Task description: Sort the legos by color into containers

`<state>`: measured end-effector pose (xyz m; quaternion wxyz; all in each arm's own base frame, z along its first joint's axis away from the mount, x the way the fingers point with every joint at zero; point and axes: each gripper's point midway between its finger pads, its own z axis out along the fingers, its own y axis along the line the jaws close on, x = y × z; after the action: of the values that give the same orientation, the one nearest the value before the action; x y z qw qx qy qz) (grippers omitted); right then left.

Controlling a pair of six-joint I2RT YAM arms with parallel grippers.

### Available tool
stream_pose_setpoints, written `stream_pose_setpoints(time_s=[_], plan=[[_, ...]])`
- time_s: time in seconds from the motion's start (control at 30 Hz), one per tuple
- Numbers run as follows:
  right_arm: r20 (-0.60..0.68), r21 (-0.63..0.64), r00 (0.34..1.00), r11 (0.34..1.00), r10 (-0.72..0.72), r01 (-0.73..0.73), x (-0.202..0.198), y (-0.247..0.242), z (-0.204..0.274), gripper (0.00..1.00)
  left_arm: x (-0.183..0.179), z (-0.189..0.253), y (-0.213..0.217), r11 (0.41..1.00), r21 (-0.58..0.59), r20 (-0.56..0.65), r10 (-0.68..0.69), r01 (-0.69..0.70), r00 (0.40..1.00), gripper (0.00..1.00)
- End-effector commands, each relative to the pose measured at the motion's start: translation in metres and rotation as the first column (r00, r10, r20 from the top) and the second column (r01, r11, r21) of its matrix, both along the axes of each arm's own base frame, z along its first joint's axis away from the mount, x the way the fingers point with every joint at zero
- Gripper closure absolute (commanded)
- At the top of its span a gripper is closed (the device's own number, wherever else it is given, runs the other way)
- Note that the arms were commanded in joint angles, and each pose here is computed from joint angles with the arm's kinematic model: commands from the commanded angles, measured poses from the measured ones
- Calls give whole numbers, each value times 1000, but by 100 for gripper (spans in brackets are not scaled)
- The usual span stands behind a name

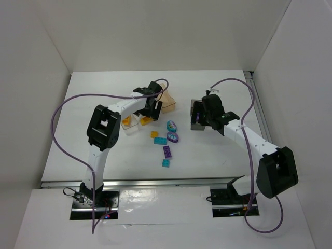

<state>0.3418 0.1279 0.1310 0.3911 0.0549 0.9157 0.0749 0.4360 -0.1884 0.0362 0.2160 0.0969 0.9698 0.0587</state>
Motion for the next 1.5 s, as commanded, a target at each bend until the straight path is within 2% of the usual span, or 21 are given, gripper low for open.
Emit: stream_pose_setpoints(time_s=[0.0, 0.1, 0.2, 0.23, 0.33, 0.37, 0.47, 0.5, 0.57, 0.6, 0.67, 0.77, 0.8, 0.97, 1.13, 1.3, 1.37, 1.4, 1.47], plan=[[17, 19, 1000, 1000, 2, -2, 3, 5, 3, 14, -2, -2, -12, 998, -48, -30, -48, 47, 998, 7], [17, 19, 1000, 1000, 2, -2, 3, 5, 3, 14, -8, 1, -18, 994, -101, -35, -47, 44, 998, 7], [15, 25, 1000, 1000, 8, -9, 2, 7, 3, 14, -18, 1, -16, 993, -114, -46, -35, 30, 998, 11], [12, 31, 1000, 999, 15, -15, 2, 8, 3, 14, -20, -2, -13, 995, -101, -53, -31, 26, 998, 17], [12, 31, 1000, 999, 24, -25, 0, 12, 3, 14, -21, 4, -8, 996, -86, -38, 6, -10, 999, 24], [12, 31, 1000, 999, 24, -25, 0, 12, 3, 14, -23, 3, -7, 996, -86, -46, 16, -20, 999, 29], [21, 35, 999, 999, 24, -25, 2, 13, 6, 14, -22, 4, -4, 997, -73, -37, 32, -35, 999, 34], [21, 35, 999, 999, 24, -25, 2, 13, 6, 14, -23, 3, -1, 997, -59, -39, 37, -39, 999, 46], [21, 35, 999, 999, 24, -25, 2, 13, 6, 14, -19, 6, -3, 997, -62, -34, 37, -39, 999, 61], [21, 35, 999, 999, 24, -25, 2, 13, 6, 14, -20, 8, -3, 998, -59, -39, 37, -39, 999, 73], [21, 35, 999, 999, 24, -25, 2, 13, 6, 14, -17, 23, -3, 997, -64, -13, 40, -41, 999, 80], [21, 35, 999, 999, 24, -25, 2, 13, 6, 14, -11, 55, 3, 993, -76, 74, 101, -95, 992, 83], [21, 35, 999, 999, 24, -25, 2, 13, 6, 14, -13, 71, 17, 987, -86, 106, 144, -135, 984, 85], [29, 38, 999, 999, 33, -34, 1, 16, 10, 14, -15, 113, 54, 937, -243, 173, 299, -253, 939, 86], [29, 38, 999, 999, 33, -34, 1, 16, 10, 14, -23, 105, 90, 907, -275, 142, 367, -319, 919, 86], [20, 41, 999, 998, 36, -37, 0, 19, 6, 14, -26, 78, 87, 910, -259, 81, 355, -324, 931, 86], [20, 41, 999, 998, 36, -37, 0, 19, 6, 14, -26, 73, 87, 911, -251, 70, 354, -327, 932, 83], [20, 41, 999, 998, 36, -37, -2, 18, 6, 14, -26, 73, 87, 911, -251, 70, 354, -327, 932, 59], [22, 35, 999, 999, 28, -29, -2, 16, 6, 14, -29, 67, 85, 912, -234, 56, 358, -336, 932, 26]])
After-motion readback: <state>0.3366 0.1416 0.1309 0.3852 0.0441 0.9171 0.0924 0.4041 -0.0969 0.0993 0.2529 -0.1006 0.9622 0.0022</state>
